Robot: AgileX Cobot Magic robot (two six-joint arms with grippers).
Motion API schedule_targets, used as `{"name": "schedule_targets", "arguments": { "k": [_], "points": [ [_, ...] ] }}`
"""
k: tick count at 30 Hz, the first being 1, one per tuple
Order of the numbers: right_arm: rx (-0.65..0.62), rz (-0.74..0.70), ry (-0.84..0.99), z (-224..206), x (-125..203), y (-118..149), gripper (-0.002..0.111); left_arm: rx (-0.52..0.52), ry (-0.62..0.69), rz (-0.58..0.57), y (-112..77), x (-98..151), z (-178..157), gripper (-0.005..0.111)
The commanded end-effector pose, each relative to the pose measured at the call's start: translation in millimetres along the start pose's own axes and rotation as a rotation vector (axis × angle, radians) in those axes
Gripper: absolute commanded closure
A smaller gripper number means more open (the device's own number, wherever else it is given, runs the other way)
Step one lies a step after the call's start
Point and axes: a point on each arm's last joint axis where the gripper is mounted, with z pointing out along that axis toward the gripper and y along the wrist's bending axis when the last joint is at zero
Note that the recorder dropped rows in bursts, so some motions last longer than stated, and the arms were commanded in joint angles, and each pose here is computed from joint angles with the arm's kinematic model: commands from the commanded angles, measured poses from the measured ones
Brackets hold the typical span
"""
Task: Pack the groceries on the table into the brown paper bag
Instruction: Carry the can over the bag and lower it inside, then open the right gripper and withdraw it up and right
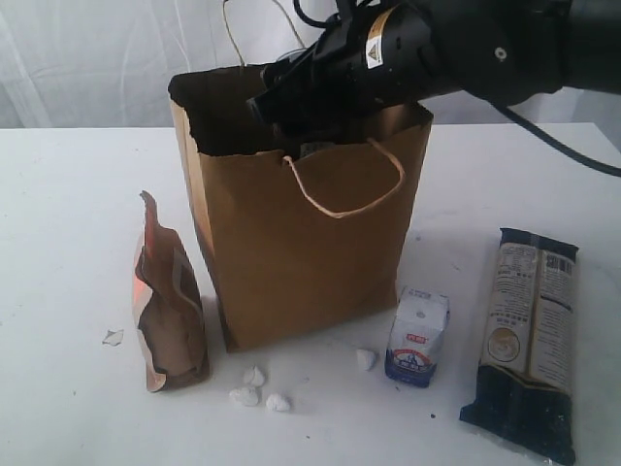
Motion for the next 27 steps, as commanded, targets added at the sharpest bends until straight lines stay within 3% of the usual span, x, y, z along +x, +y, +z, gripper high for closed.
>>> {"name": "schedule_targets", "arguments": {
  "k": [1,9,27],
  "points": [
    [-0.008,-0.007,-0.064,-7,-10,1,0.036,-0.002,-0.003,-0.006,0.1,1,0,0.106],
    [-0.006,-0.014,-0.063,-6,-10,1,0.014,-0.002,-0.003,-0.006,0.1,1,0,0.106],
    [-0.005,-0.033,-0.133,-29,-22,-2,0.014,-0.002,-0.003,-0.006,0.1,1,0,0.106]
  ]
}}
